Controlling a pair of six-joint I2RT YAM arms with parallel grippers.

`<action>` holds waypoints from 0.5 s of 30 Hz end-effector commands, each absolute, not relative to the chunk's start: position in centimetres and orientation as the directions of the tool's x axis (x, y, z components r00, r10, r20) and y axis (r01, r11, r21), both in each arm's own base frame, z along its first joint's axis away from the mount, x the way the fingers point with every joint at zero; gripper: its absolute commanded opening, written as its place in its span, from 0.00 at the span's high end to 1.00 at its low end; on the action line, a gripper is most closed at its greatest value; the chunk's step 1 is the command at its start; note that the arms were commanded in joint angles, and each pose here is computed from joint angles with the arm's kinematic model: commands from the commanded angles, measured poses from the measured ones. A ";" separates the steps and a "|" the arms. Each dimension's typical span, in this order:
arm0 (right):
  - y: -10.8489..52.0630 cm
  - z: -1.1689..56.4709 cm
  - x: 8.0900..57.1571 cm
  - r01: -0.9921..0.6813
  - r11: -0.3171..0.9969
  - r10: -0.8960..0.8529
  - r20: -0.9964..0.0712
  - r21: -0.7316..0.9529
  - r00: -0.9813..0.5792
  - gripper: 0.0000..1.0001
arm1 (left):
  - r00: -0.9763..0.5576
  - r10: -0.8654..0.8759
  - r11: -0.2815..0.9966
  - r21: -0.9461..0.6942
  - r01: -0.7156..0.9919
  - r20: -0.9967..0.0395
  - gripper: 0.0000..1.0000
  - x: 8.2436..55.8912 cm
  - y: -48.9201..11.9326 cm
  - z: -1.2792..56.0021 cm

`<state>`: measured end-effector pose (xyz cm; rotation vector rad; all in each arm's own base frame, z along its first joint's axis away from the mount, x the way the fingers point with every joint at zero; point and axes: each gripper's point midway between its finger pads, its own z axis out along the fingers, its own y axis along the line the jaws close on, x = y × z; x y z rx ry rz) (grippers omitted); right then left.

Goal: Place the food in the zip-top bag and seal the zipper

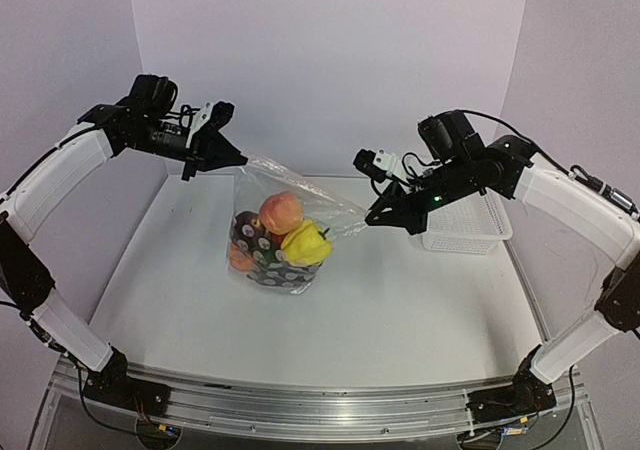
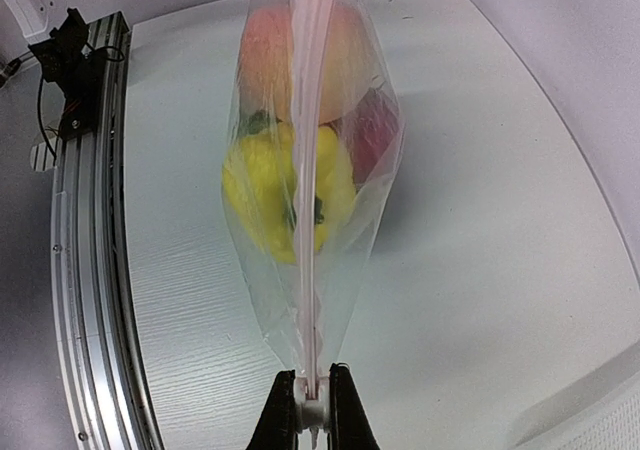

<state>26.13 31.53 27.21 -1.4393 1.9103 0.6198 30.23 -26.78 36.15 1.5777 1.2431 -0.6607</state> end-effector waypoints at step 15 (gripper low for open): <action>37.2 34.2 29.3 -0.835 0.385 -0.361 -0.768 0.393 -0.529 1.00 | -0.119 0.335 0.540 0.087 0.837 -0.935 1.00 40.3 -21.0 39.2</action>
